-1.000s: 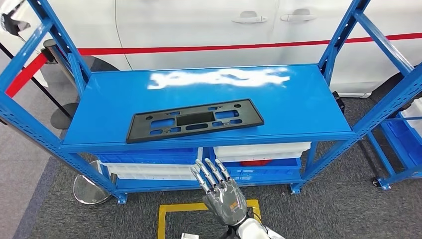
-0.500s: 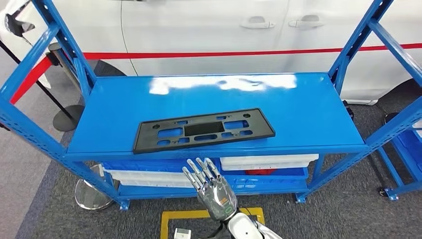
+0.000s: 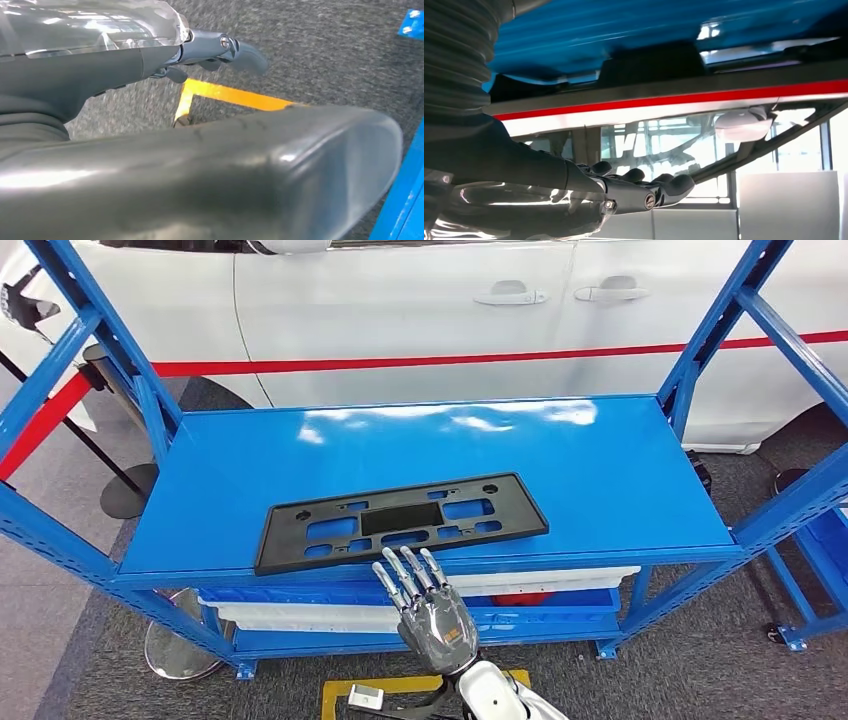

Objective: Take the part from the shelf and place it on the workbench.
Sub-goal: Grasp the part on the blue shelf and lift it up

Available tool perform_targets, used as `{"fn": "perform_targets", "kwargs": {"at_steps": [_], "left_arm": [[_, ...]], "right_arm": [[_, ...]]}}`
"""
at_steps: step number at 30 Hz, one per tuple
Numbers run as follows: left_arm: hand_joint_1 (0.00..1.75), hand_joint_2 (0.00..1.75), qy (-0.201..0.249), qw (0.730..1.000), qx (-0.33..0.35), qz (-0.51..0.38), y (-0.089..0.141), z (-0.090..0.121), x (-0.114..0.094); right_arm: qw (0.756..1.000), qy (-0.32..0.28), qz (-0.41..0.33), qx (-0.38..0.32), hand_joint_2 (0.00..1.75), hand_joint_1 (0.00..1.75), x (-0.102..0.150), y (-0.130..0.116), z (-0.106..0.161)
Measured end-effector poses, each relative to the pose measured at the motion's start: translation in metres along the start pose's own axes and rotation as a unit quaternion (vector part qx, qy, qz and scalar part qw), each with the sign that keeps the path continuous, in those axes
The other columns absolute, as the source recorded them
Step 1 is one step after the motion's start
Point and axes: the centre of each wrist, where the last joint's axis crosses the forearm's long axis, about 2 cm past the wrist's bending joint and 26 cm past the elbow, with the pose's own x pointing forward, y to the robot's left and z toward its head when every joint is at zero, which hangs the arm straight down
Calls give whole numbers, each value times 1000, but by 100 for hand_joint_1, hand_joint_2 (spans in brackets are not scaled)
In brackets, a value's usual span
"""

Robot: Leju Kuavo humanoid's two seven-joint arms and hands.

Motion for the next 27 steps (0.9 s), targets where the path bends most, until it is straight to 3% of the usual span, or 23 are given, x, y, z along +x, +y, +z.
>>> {"fn": "perform_targets", "kwargs": {"at_steps": [27], "left_arm": [[0, 0, 2, 1000, -2, -4, 1, 0, -1]], "right_arm": [[1000, 6, -5, -7, 175, 0, -1, -3, -1]]}}
